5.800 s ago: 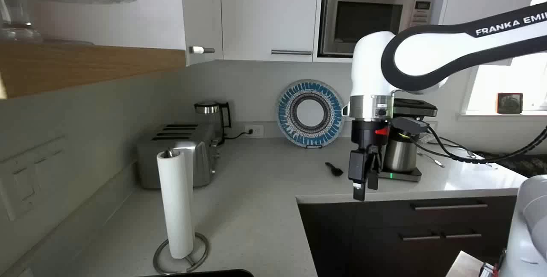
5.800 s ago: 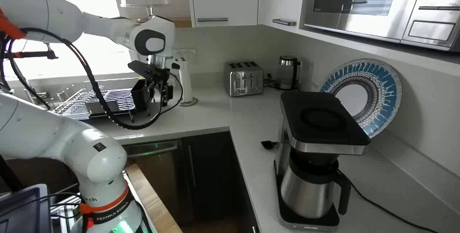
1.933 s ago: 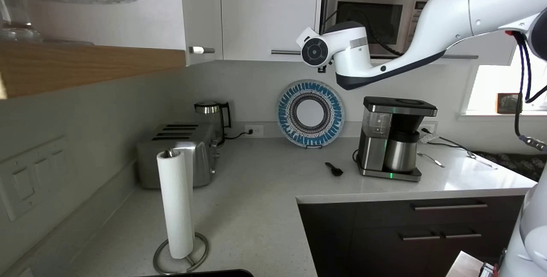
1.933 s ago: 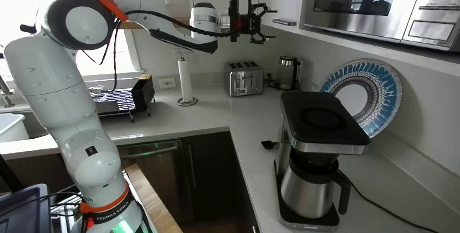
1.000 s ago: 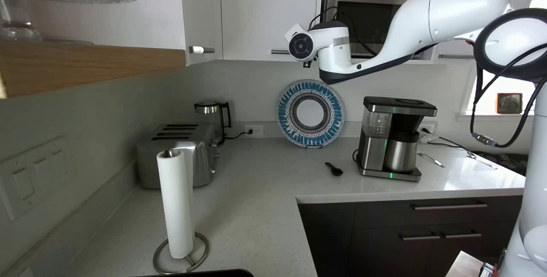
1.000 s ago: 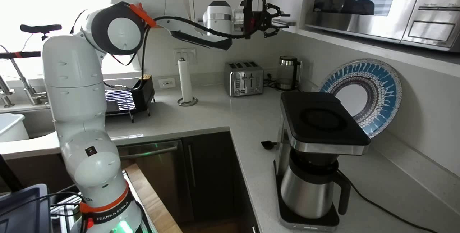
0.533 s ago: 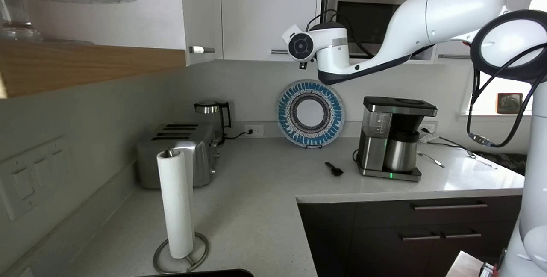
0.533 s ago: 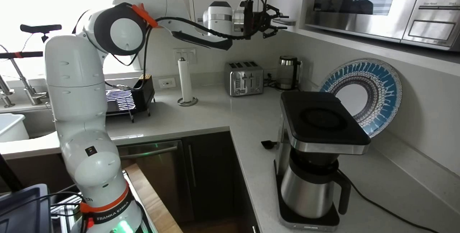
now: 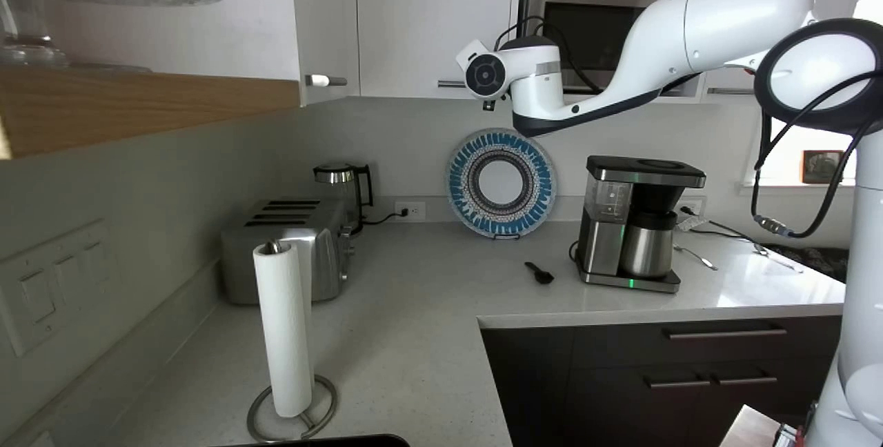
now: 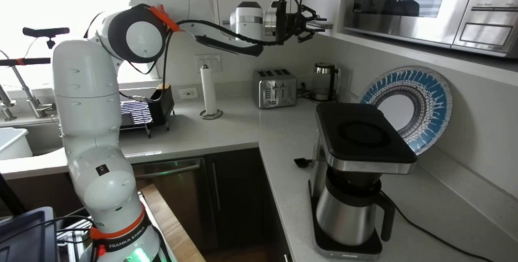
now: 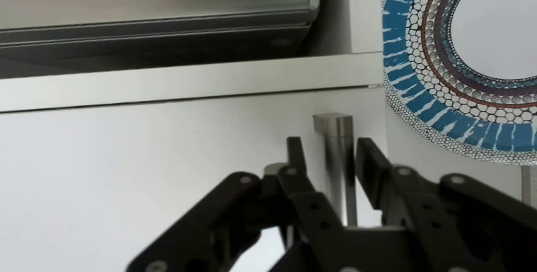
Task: Open the right cabinet door
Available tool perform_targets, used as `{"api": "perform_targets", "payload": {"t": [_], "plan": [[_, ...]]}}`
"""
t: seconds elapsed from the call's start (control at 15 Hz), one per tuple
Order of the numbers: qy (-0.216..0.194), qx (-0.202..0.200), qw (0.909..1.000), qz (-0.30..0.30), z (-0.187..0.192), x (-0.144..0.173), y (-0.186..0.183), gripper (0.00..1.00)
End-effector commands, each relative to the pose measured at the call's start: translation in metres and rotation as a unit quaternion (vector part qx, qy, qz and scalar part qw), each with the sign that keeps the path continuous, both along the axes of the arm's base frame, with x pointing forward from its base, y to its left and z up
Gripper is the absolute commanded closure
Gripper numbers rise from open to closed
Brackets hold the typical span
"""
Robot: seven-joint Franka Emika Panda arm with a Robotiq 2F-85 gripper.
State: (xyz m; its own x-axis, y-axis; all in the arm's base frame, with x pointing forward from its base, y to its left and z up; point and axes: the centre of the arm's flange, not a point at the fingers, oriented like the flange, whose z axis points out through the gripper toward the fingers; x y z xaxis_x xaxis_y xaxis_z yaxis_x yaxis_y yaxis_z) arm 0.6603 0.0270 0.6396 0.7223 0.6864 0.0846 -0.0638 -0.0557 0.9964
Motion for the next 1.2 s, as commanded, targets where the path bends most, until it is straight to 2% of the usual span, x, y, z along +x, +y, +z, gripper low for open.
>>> {"api": "perform_targets", "payload": {"t": [0.0, 0.2, 0.4, 0.73, 1.13], "plan": [[-0.01, 0.002, 0.9999, 0.009, -0.006, 0.007, -0.005, 0.81], [-0.009, -0.002, 0.9999, 0.009, -0.01, 0.007, -0.006, 0.95], [0.002, 0.006, 1.0, 0.006, -0.005, -0.002, -0.001, 0.95], [0.009, 0.034, 0.9993, -0.01, 0.009, -0.034, 0.022, 0.95], [0.012, 0.037, 0.9985, -0.038, 0.018, -0.068, 0.082, 0.95]]}}
